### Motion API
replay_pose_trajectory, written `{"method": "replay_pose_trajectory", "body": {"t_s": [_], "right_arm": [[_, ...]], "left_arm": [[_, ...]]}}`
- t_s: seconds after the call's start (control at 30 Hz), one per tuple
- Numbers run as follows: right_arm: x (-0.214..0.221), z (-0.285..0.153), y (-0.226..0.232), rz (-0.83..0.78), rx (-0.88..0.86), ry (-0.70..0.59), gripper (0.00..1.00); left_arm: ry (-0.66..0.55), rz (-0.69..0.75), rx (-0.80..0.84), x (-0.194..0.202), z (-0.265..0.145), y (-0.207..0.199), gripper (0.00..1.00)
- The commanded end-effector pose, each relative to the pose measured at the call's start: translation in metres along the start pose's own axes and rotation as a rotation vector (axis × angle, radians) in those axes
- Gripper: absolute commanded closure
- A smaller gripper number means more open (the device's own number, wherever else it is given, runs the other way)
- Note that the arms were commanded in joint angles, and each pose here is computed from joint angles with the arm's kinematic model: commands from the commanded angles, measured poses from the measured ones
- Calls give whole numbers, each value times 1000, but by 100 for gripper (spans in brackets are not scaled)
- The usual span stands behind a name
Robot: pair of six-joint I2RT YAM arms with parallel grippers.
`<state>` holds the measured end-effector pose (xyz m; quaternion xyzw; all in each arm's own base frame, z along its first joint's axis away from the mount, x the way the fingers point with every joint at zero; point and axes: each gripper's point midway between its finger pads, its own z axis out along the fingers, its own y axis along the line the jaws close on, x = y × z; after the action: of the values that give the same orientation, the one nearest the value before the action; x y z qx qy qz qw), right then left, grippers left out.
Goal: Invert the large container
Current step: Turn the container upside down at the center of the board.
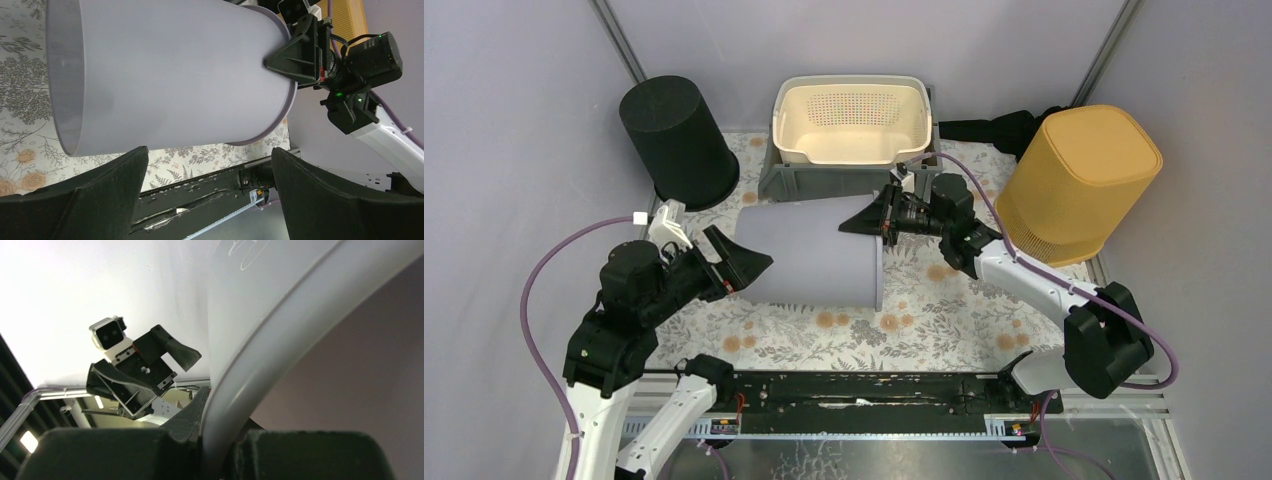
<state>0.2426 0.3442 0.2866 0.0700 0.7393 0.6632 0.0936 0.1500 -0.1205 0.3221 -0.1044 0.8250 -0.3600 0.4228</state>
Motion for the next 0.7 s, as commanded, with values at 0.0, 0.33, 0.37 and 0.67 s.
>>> {"method": "replay_pose_trajectory", "body": {"t_s": [0.0, 0.33, 0.37, 0.67], "right_arm": [[7, -11, 51, -99, -196, 31, 100], [5, -9, 51, -78, -261, 33, 100], [5, -9, 53, -77, -277, 36, 100], [-1, -6, 60, -58, -392, 37, 100]], "left_arm": [[-52, 18, 104, -15, -7, -26, 0], [-81, 34, 168, -21, -16, -41, 0], [-82, 36, 180, -22, -17, -44, 0], [-92, 42, 288, -24, -24, -64, 0]]}}
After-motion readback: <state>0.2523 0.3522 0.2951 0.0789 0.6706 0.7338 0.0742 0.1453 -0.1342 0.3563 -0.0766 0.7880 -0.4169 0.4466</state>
